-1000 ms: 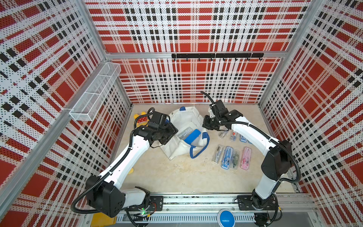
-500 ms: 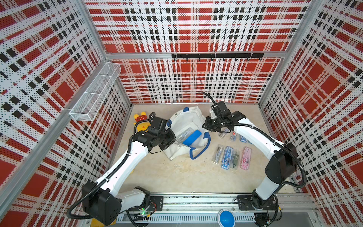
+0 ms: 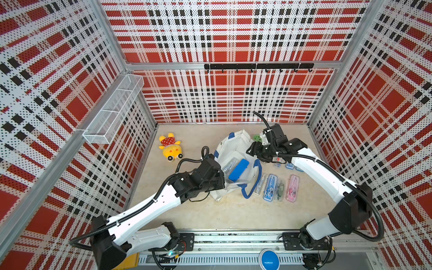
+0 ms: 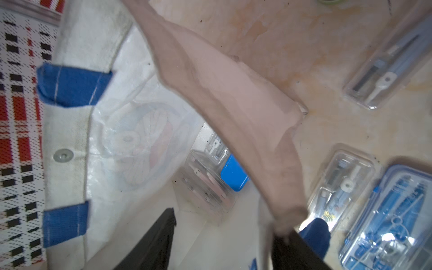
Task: Take out the compass set from the canvas bag
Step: Adjust the canvas bag at the center of the board.
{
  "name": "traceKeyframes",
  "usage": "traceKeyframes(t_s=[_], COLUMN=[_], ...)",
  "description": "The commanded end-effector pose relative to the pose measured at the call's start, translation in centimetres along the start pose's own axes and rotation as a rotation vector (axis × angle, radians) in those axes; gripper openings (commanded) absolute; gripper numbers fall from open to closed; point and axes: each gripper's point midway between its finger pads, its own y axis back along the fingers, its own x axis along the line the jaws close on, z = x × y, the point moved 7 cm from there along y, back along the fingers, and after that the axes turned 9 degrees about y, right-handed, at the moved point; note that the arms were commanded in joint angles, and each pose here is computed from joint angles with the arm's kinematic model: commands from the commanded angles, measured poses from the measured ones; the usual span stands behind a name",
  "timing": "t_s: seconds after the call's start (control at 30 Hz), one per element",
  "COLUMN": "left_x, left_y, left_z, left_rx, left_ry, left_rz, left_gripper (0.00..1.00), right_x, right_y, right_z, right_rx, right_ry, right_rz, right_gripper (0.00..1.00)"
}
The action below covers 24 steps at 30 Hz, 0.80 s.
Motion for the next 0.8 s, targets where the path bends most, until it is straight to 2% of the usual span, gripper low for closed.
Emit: traceKeyframes(t_s=[0.0,0.1,0.2,0.33,0.47,0.67,0.77], left_x=[-0.9,-1.5,-1.9,-1.9,-1.5,-1.9,-2.4], left_y=[1.7,2.4,2.8,3.4,4.3,4.9,4.7], left_z=[1.7,2.7,3.8,5.5,8.5,14.0,15.3], left_rx=[-0.177,-0.214,-0.227,-0.250,-0.308,-0.407,-0.458], left_ry=[0.008,-0.013,-0.038,-0.040,-0.038,-0.116,-0.174], left_rz=[-0.040,-0.038,-0.024,-0.029,-0.033,-0.023,-0.045], left_gripper=[0.00,0.00,0.00,0.00,0.00,0.00,0.00], right_x=[-0.7,-0.6,-0.8,-0.3,0.6,3.6,4.4], right_y=[0.8,-0.2,-1.1,-2.4,-3.6,-4.5,-5.2], right_z=[-0.1,-0.2,0.3,1.5,3.1,6.6,7.7], right_rx=[-0.021,0.015,0.021,0.021,0.008,-0.123,-0.190], right_ry=[-0.012,0.002,0.007,0.023,0.034,0.073,0.084], right_rz=[0.027,0.045,0.022,0.028,0.049,0.167,0.216], right_gripper=[0.56,0.48,0.32,0.18,0.03,0.00,0.00])
